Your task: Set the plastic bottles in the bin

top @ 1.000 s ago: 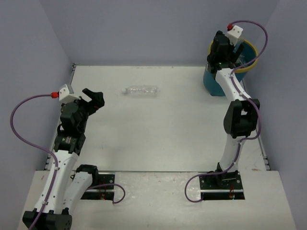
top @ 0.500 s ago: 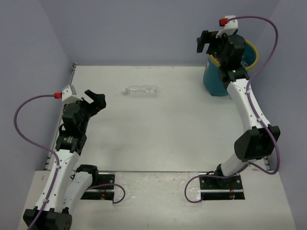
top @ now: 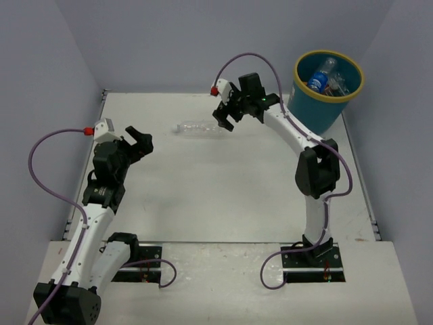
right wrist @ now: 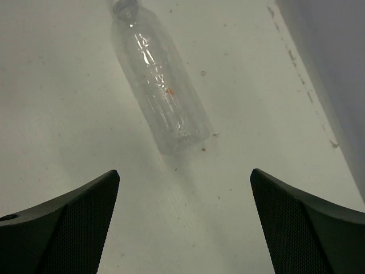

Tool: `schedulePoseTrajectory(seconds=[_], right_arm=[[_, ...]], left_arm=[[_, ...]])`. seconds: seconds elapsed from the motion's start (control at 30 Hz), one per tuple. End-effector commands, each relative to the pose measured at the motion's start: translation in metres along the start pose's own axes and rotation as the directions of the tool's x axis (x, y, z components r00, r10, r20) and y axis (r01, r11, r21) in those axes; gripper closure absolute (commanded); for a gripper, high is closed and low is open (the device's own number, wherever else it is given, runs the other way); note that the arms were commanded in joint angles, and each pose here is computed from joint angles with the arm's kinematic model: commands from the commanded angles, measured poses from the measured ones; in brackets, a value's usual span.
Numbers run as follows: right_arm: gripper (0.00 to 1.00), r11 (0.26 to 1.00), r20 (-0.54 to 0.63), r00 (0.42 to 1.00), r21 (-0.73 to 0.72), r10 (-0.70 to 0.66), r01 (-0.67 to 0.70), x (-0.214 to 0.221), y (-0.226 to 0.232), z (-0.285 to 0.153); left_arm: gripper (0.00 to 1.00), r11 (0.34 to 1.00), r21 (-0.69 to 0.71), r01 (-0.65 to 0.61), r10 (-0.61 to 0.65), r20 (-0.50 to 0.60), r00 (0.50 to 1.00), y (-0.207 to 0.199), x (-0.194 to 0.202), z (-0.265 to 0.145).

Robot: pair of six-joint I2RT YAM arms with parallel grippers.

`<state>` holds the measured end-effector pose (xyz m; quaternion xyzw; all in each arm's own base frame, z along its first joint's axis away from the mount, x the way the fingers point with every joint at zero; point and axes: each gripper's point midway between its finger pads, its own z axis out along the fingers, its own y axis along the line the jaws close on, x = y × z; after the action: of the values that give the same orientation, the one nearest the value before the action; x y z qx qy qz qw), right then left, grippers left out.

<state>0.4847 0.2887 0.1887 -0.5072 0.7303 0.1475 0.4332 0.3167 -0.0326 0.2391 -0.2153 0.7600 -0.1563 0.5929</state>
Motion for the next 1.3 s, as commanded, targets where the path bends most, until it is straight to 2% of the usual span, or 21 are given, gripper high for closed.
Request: schedulePoseTrajectory(seconds=[0.0,0.23,0.33,0.53,0.7,0.87,0.97,1.03,1.2,1.27], right_arm=[[0.01,0.994,-0.028,0.994,0.004,-0.106,0.106,-0.011,0.0,0.022],[0.01,0.985,-0.099,0.988,-0.142,-0.117,0.103,0.015,0.038,0.082],[0.01,0.993,-0.103,0.989,-0.063,-0.102,0.096,0.021,0.03,0.106],[0.01,0.998,-0.047,0.997,0.003,-0.067,0.067,0.015,0.017,0.134],[0.01,0.994,-0.073,0.994,0.066,-0.08,0.085,0.019,0.004,0.143],[0.01,0.989,-0.131,0.982,0.04,-0.138,0.145,0.046,0.001,0.144],[0.17,0.994,-0.126,0.986,-0.035,-0.11,0.107,0.049,0.005,0.139],[0.42,0.992,-0.133,0.984,-0.056,-0.119,0.112,0.053,0.009,0.137],[0.36,0.99,-0.138,0.982,-0.078,-0.131,0.121,0.056,0.014,0.134],[0.46,0.991,-0.145,0.982,-0.073,-0.124,0.115,0.058,0.013,0.133]], left_arm=[[0.0,0.999,0.013,-0.043,0.043,0.038,0.998,-0.003,-0.012,0.005],[0.0,0.999,-0.005,-0.048,0.048,0.029,0.998,0.001,-0.008,0.011],[0.0,0.999,-0.01,-0.051,0.051,0.03,0.998,0.003,-0.006,0.014],[0.0,0.998,-0.028,-0.06,0.061,0.024,0.998,0.006,-0.005,0.019],[0.0,0.997,-0.055,-0.062,0.064,0.034,0.997,0.009,-0.008,0.025],[0.0,0.995,-0.061,-0.078,0.08,0.026,0.996,0.009,-0.009,0.032],[0.0,0.993,-0.08,-0.088,0.09,0.024,0.996,0.011,-0.01,0.036],[0.0,0.992,-0.087,-0.09,0.092,0.019,0.996,0.012,-0.01,0.037],[0.0,0.993,-0.081,-0.086,0.087,0.015,0.996,0.011,-0.009,0.039],[0.0,0.993,-0.081,-0.086,0.087,0.011,0.996,0.011,-0.008,0.038]])
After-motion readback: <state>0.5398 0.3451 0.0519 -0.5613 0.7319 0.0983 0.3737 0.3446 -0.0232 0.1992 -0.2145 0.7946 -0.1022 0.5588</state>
